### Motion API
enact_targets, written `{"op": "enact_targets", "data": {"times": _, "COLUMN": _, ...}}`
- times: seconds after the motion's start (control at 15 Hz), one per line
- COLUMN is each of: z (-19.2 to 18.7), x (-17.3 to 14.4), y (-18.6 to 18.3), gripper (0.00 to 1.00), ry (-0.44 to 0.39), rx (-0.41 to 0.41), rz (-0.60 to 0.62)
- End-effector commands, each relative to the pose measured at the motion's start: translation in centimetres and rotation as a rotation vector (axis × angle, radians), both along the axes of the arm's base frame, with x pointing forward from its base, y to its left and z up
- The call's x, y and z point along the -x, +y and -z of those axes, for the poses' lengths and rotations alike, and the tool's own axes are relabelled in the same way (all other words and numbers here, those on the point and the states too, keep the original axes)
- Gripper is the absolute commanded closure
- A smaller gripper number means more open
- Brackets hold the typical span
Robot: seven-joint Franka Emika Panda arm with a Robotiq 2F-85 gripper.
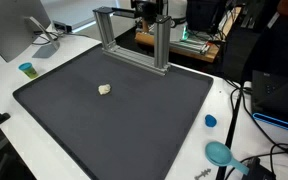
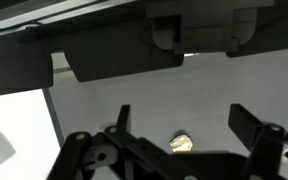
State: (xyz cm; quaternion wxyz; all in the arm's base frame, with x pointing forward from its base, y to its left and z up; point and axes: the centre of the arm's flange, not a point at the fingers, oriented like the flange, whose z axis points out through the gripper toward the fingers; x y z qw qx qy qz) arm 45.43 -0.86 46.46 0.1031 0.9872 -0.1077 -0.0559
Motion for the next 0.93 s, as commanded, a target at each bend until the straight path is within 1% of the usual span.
{"op": "enact_targets", "data": {"times": 0.0, "z": 0.0, "x": 0.0, "y": 0.0, "gripper": 0.0, "ry": 0.0, "rx": 0.0, "rz": 0.0}}
{"op": "enact_targets", "data": {"times": 0.47, "z": 0.0, "x": 0.0, "y": 0.0, "gripper": 0.0, "ry": -0.001, "rx": 0.0, "rz": 0.0}}
{"op": "enact_targets", "data": {"times": 0.53, "z": -0.3, "x": 0.8, "y": 0.0, "gripper": 0.0, "ry": -0.01, "rx": -0.024, "rz": -0.001}}
{"op": "enact_targets", "data": {"times": 0.6, "z": -1.0, "x": 2.3, "y": 0.0, "gripper": 0.0, "ry": -0.028, "rx": -0.053, "rz": -0.025}}
{"op": "enact_targets", "data": {"times": 0.73, "z": -1.3, "x": 3.9, "y": 0.2, "gripper": 0.0, "ry": -0.036, "rx": -0.085, "rz": -0.058}}
{"op": "enact_targets", "data": {"times": 0.87, "z": -1.6, "x": 5.6, "y": 0.1, "gripper": 0.0, "ry": -0.056, "rx": -0.098, "rz": -0.089}}
